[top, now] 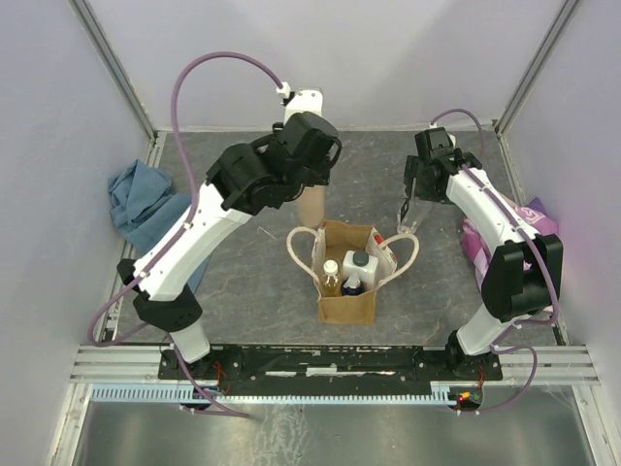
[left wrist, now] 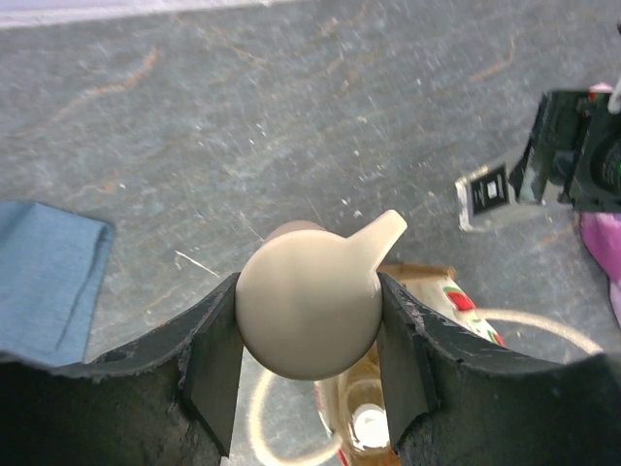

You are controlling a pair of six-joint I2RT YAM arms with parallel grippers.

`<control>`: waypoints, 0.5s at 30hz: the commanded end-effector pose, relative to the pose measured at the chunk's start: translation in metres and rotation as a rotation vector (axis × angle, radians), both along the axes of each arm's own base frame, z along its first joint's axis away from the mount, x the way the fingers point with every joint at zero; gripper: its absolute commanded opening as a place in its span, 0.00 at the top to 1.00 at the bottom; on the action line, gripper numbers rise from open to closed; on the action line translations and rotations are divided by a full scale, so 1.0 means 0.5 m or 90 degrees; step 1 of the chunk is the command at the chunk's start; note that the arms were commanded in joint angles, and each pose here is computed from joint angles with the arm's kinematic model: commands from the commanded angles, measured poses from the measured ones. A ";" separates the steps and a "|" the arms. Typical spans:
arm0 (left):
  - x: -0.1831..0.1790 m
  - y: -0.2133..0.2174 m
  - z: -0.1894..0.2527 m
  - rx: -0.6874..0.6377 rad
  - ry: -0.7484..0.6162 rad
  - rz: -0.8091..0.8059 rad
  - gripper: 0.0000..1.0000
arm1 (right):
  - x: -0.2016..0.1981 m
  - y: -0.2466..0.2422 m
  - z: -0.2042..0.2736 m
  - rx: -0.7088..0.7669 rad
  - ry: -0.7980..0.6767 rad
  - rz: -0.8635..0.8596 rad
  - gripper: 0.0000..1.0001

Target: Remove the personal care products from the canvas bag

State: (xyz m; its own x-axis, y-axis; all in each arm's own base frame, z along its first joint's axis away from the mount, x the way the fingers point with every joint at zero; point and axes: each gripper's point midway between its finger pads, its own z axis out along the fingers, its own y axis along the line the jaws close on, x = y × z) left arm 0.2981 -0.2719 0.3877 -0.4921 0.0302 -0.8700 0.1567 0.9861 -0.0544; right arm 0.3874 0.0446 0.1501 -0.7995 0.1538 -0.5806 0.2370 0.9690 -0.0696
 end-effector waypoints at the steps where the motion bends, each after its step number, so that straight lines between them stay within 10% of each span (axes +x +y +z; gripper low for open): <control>1: 0.013 0.079 0.159 -0.076 -0.147 0.079 0.65 | -0.012 -0.010 0.021 0.007 -0.014 -0.015 0.10; 15: 0.056 0.148 0.072 -0.038 -0.143 0.165 0.62 | -0.039 -0.017 0.121 0.018 -0.072 -0.021 0.02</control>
